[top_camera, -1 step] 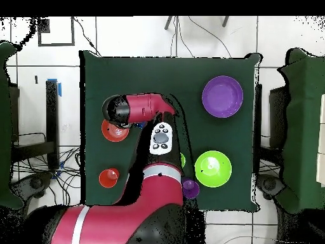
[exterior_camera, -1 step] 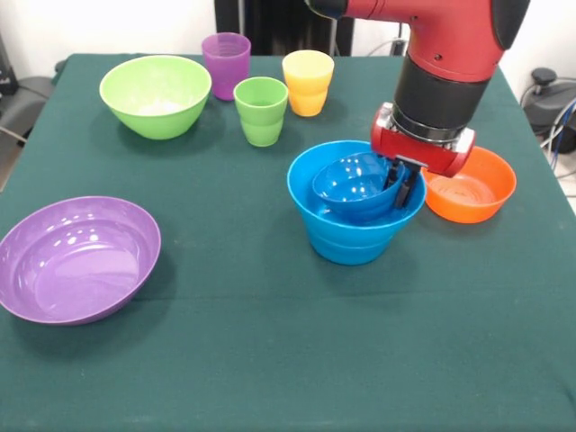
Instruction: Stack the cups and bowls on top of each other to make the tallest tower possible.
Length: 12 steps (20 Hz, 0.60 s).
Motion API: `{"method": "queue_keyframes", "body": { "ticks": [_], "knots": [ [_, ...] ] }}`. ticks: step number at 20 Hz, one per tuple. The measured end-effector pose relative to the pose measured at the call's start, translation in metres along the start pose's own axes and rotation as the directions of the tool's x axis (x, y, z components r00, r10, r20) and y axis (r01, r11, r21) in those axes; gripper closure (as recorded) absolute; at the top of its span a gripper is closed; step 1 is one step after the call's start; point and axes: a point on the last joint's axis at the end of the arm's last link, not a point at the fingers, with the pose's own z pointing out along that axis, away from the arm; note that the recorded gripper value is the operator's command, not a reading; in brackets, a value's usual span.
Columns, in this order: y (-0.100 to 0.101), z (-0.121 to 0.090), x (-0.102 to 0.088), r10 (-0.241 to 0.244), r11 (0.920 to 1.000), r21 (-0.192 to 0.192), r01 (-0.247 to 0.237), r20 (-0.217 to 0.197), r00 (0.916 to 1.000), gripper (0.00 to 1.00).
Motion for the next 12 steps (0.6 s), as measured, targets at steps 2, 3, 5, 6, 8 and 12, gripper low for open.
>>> {"method": "queue_keyframes", "body": {
  "ticks": [2, 3, 5, 6, 8, 12],
  "knots": [
    [-0.001, 0.0, 0.0, 0.003, 1.0, 0.003, -0.003, 0.0, 1.0, 1.0],
    [-0.001, -0.001, 0.0, 0.006, 1.0, 0.004, -0.006, 0.0, 1.0, 1.0],
    [-0.002, -0.001, -0.001, 0.013, 0.9999, 0.006, -0.013, 0.0, 0.9999, 1.0],
    [-0.002, -0.001, -0.001, 0.015, 0.9999, 0.007, -0.015, 0.001, 0.9999, 1.0],
    [-0.004, -0.002, -0.002, 0.018, 0.9998, 0.011, -0.018, 0.002, 0.9998, 1.0],
    [-0.014, -0.002, -0.005, 0.022, 0.9992, 0.034, -0.022, 0.012, 0.9997, 1.0]
  ]
}}
